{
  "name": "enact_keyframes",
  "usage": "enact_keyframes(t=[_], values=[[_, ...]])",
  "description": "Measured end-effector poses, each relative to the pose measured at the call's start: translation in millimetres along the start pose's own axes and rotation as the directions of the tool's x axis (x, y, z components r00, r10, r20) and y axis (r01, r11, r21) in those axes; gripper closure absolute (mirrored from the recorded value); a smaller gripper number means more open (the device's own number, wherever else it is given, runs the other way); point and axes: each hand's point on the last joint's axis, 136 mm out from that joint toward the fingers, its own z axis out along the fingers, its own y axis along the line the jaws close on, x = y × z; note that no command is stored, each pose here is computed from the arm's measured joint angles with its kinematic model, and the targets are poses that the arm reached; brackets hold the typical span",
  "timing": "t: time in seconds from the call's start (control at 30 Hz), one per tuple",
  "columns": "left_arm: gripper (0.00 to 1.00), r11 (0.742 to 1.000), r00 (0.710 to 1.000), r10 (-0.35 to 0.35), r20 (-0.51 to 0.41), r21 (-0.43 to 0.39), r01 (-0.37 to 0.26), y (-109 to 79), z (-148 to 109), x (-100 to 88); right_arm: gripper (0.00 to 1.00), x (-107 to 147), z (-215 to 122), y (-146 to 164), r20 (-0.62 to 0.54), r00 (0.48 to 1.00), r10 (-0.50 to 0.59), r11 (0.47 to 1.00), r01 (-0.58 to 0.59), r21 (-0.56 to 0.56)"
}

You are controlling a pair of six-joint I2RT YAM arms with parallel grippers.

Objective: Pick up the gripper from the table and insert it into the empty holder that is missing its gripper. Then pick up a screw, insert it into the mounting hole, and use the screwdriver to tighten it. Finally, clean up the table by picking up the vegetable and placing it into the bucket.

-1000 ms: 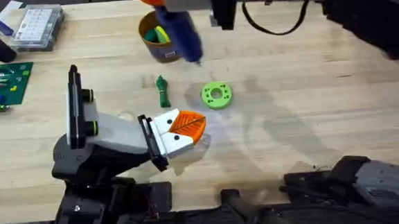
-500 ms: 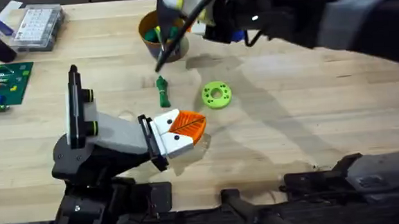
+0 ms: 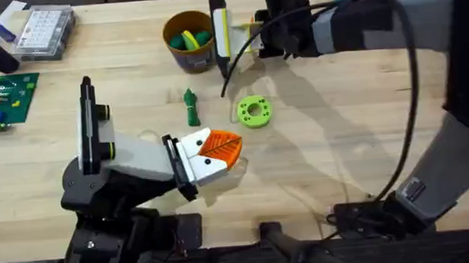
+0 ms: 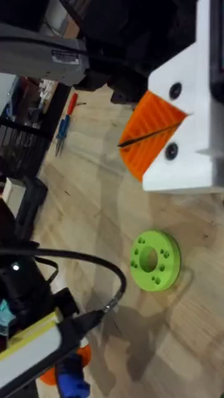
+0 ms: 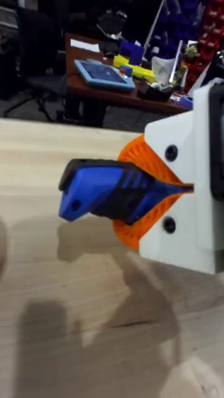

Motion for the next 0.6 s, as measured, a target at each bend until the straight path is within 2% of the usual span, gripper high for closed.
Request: enact_keyframes(t=[0.2, 0.3, 0.37, 0.47, 0.57, 0.6], values=[[0.985, 1.000, 1.000, 0.000, 0.000, 0.000, 0.000, 0.0, 0, 0.0, 0.976, 25, 20, 12, -0.041, 0.999, -0.021, 1.000, 0.020, -0.018], [0.985, 1.000, 1.000, 0.000, 0.000, 0.000, 0.000, 0.0, 0, 0.0, 0.897, 30, 20, 10, -0.048, 0.999, -0.020, 1.000, 0.020, -0.015], [0.985, 1.000, 1.000, 0.000, 0.000, 0.000, 0.000, 0.0, 0, 0.0, 0.749, 30, 20, 9, -0.049, 0.999, -0.021, 1.000, 0.020, -0.011], [0.985, 1.000, 1.000, 0.000, 0.000, 0.000, 0.000, 0.0, 0, 0.0, 0.465, 30, 20, 2, -0.056, 0.998, -0.011, 1.000, 0.011, 0.010], [0.985, 1.000, 1.000, 0.000, 0.000, 0.000, 0.000, 0.0, 0, 0.0, 0.067, 30, 17, -11, -0.071, 0.997, 0.008, 0.999, -0.004, 0.050], [0.985, 1.000, 1.000, 0.000, 0.000, 0.000, 0.000, 0.0, 0, 0.0, 0.028, 31, 16, -16, -0.079, 0.997, 0.017, 0.998, -0.013, 0.061]])
